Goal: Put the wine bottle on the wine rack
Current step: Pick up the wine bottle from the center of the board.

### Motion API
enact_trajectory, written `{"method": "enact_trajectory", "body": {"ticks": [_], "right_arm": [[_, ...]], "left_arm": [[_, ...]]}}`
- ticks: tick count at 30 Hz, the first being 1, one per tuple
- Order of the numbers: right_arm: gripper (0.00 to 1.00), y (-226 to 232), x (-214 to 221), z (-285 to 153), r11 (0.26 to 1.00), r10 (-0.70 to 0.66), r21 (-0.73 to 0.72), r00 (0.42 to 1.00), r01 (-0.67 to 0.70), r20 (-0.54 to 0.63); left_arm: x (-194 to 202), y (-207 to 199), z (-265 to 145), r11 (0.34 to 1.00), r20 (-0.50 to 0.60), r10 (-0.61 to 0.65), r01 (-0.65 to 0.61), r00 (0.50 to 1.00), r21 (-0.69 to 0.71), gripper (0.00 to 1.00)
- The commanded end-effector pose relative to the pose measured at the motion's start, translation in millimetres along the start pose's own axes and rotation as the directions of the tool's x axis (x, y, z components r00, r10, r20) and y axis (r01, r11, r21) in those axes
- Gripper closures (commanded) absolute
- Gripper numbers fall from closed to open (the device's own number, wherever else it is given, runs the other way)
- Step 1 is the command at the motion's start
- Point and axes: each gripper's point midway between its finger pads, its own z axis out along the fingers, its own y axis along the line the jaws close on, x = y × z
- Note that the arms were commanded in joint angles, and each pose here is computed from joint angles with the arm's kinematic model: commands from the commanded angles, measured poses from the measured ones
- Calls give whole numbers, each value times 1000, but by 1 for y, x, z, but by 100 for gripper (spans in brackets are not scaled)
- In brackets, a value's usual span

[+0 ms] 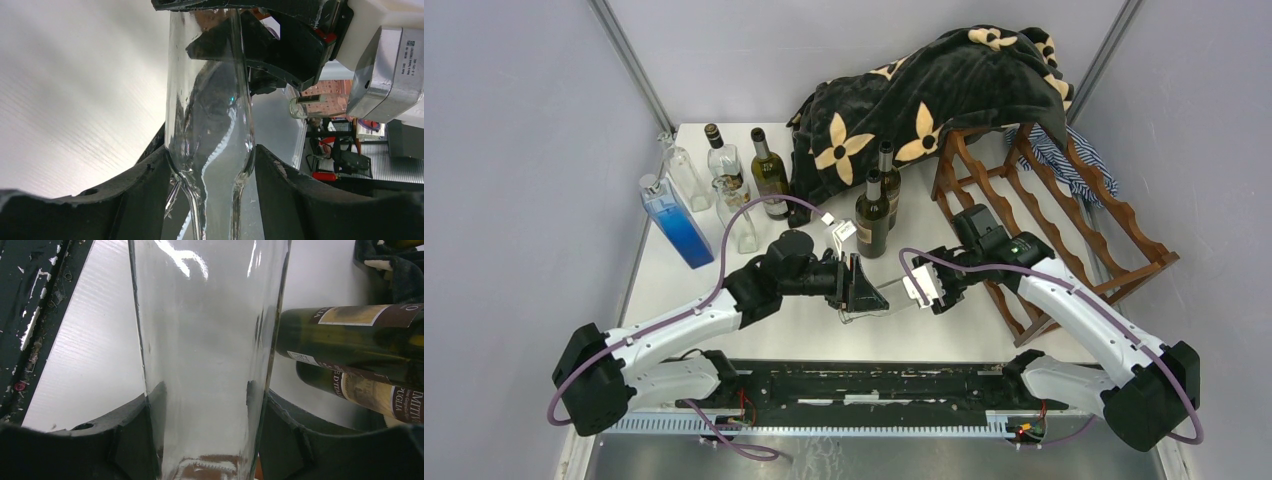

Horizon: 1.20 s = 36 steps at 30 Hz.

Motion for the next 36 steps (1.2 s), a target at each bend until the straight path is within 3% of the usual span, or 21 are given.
{"method": "enact_trajectory", "body": {"ticks": [1, 4, 6, 10, 12, 16, 17, 21, 24, 30, 36], "right_arm": [[98, -31, -22, -11, 993, -59, 102, 997, 53, 53], [98, -31, -20, -11, 993, -57, 104, 997, 52, 45], [98, -31, -20, -11, 993, -56, 106, 997, 51, 45], [97, -30, -20, -10, 993, -55, 106, 997, 50, 48], [96, -30, -20, -10, 994, -53, 103, 997, 48, 51], [95, -29, -21, -9, 994, -50, 101, 997, 44, 55], [95, -29, -21, -10, 994, -49, 101, 997, 43, 56], [96, -28, -21, -10, 994, -54, 100, 997, 49, 54], [97, -27, -20, -11, 993, -60, 104, 997, 54, 47], [97, -25, -20, -11, 992, -69, 107, 996, 64, 50], [97, -24, -22, -11, 992, -71, 104, 996, 65, 55]], "left_arm": [[-3, -16, 0, 997, -3, 14, -14, 1000, 72, 40], [-2, -18, -1, 996, -7, 21, -21, 1000, 81, 51], [-2, -18, -1, 996, -9, 25, -24, 1000, 85, 71], [0, -19, -1, 995, -6, 29, -28, 1000, 97, 93], [-1, -19, -1, 994, -2, 29, -29, 1000, 101, 98], [0, -20, 0, 993, -4, 19, -18, 1000, 113, 98], [0, -20, 0, 994, -5, 15, -15, 1000, 111, 96], [2, -15, 1, 996, -8, -9, 10, 1000, 84, 43], [3, -14, -8, 998, -4, -5, 5, 1000, 58, 25], [12, -8, -31, 999, -35, 42, -42, 999, -3, 21], [20, -4, -37, 999, -55, 46, -47, 997, -14, 32]]}}
